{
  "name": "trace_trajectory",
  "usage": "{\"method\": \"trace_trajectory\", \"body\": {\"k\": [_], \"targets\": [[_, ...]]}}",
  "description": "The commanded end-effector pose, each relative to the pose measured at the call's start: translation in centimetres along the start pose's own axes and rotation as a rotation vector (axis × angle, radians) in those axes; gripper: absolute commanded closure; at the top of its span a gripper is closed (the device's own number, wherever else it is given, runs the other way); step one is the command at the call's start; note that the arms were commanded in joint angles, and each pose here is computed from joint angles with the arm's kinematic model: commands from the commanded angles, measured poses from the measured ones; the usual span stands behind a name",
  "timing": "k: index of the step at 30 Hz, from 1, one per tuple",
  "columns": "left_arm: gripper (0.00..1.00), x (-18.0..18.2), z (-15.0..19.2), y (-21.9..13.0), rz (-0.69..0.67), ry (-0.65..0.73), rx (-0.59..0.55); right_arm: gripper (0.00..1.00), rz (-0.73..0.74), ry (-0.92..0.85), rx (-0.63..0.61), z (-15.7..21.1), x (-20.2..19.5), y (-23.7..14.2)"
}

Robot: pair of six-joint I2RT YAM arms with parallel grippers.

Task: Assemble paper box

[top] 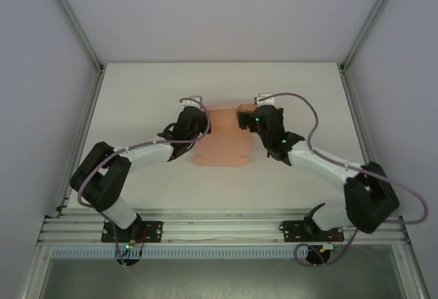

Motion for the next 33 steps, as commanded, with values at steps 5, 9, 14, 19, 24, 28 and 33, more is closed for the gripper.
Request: {"method": "trace_trajectory", "body": {"k": [5,9,14,19,24,28,33], "targets": [[1.00,0.4,-1.4,-0.7,-0.023,0.010,-0.038,0.00,-0.053,0.118,0.157,3.6,-5.1,-3.0],[1.00,0.6,-1.6,-0.7,-0.022,0.003,-0.039,0.00,-0.116,0.145,0.216,4.9,-5.7,-3.4],[1.00,0.6,-1.7,-0.6,-0.007,-0.017,-0.037,0.00,-0.201,0.130,0.265,6.4,-4.9,-2.2],[1.00,0.5,-1.7,-0.4,0.005,-0.025,-0.027,0.00,-0.186,0.147,0.279,6.4,-4.7,-0.2],[1.00,0.7,-1.2,0.0,0.012,-0.018,-0.018,0.00,-0.184,0.144,0.218,5.4,-4.5,0.8],[1.00,0.6,-0.9,0.3,0.024,-0.007,-0.001,0.00,-0.181,0.135,0.188,4.6,-4.5,1.2],[1.00,0.6,-0.8,0.5,0.019,0.006,0.001,0.00,-0.241,0.103,0.192,4.2,-4.0,1.5]]}}
Point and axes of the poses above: each hand's point on the last joint's axis, 136 mm out from that joint toward the fingers, its own y axis out along the fingers, its own x axis along the line the jaws close on, z = x × y, the point moved 10 cm from there along -y, back along the fingers, and after that the axes turned 8 degrees about -y, right-handed, at the moved point
